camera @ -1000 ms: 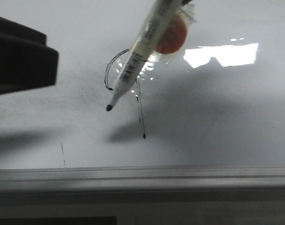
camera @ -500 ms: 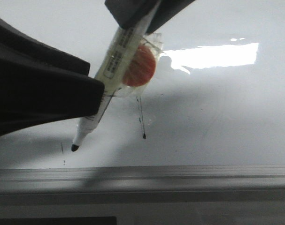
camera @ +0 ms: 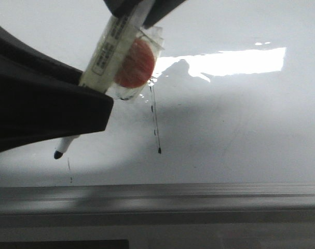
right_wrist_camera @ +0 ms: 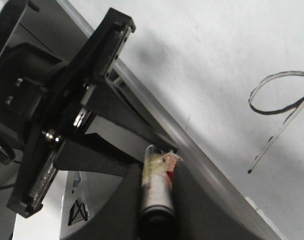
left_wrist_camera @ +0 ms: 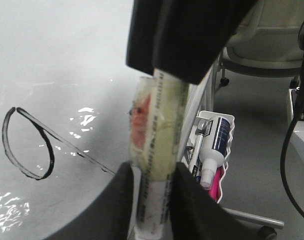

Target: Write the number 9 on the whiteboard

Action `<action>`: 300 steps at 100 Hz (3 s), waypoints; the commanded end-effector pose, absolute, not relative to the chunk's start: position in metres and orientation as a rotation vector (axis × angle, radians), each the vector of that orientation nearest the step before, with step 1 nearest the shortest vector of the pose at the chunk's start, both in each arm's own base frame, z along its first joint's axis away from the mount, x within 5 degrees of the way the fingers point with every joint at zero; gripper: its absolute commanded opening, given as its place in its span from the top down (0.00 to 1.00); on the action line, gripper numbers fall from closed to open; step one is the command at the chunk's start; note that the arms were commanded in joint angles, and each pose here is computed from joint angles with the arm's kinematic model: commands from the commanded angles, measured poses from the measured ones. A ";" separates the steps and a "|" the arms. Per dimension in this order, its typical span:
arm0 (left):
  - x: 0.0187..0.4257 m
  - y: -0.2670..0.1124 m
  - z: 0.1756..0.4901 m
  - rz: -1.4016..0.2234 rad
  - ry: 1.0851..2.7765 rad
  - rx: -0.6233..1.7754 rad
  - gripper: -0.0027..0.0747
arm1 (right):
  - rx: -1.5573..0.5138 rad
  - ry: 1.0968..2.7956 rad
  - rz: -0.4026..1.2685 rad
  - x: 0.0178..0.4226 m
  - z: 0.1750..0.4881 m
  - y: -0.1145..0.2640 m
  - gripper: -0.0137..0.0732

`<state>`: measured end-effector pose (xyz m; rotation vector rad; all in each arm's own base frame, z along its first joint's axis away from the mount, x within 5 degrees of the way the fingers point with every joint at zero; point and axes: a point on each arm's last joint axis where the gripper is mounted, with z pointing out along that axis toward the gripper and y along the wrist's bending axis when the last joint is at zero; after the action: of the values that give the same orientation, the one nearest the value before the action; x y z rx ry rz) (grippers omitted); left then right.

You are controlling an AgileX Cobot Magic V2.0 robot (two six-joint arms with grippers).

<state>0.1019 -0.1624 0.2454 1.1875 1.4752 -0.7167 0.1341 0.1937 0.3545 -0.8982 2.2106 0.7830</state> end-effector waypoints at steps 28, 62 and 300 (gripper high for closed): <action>0.102 -0.166 0.260 -0.830 1.461 1.094 0.99 | -0.846 2.122 0.836 0.135 0.373 0.194 0.37; 0.113 -0.132 0.254 -0.825 2.001 0.460 0.99 | -0.857 2.139 0.832 0.134 0.371 0.193 0.36; 0.057 -0.069 0.306 -0.989 1.445 0.408 0.99 | -0.719 1.483 0.684 0.053 0.359 0.067 0.91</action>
<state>0.0653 -0.0734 0.2928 0.3727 1.5735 -0.9664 0.0599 0.0791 0.3465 -0.7755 1.6792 0.7005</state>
